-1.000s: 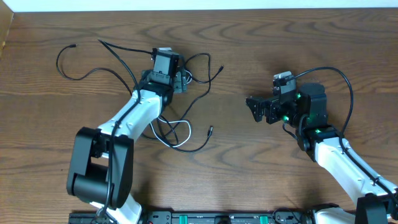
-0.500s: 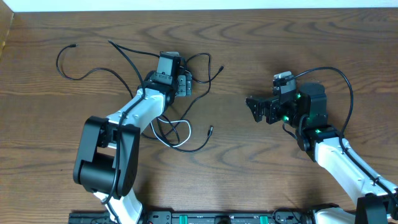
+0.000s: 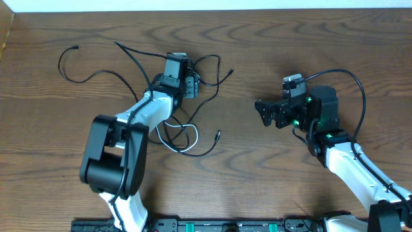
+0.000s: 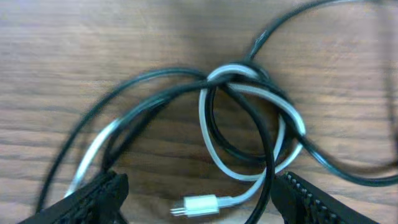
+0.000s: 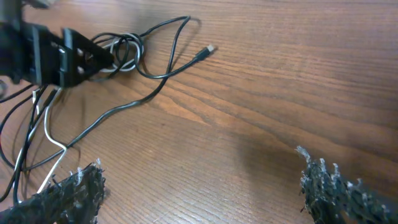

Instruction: Untangle cables

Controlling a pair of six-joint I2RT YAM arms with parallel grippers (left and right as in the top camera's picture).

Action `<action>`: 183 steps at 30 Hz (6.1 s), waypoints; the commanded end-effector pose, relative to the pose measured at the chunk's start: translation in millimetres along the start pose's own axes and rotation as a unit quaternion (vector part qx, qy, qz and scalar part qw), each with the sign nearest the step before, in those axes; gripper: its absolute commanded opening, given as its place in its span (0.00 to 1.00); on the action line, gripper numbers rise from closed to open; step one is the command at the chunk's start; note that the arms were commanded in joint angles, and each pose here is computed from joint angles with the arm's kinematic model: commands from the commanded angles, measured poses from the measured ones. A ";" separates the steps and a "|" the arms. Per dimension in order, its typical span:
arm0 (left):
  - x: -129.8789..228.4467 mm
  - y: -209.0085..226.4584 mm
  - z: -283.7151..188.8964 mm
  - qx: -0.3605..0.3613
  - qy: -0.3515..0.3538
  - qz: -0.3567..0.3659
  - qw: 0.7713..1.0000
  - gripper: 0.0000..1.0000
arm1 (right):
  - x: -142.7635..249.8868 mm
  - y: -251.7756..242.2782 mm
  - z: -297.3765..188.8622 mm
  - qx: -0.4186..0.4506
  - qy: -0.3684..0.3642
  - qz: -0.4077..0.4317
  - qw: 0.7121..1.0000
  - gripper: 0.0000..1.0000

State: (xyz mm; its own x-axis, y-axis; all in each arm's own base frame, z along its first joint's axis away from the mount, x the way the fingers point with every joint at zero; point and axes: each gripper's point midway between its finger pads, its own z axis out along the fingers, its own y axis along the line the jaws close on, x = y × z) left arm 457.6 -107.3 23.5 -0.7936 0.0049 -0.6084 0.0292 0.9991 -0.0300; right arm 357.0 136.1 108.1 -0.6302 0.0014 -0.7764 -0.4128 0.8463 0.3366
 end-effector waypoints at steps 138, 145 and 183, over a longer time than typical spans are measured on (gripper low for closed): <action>-81.6 -97.5 -166.9 0.306 -0.167 0.167 0.922 0.07 | 1.6 15.1 1.7 -0.039 0.001 -0.020 0.999 0.99; -57.2 -132.2 -208.4 0.441 -0.149 0.204 0.861 0.08 | -13.3 28.7 0.9 -0.070 -0.027 -0.012 0.997 0.99; -99.7 -76.9 -311.8 0.347 -0.276 0.184 0.877 0.08 | 39.6 -60.6 -11.2 0.234 0.045 0.055 0.970 0.26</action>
State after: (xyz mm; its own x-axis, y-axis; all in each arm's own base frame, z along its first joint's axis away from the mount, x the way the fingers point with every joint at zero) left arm 330.6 -195.1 332.2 -0.2348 0.1179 -0.9649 0.8177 0.5606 -0.1305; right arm 352.4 83.9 69.5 -0.7089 0.0698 -0.7018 -0.0325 0.9908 0.1314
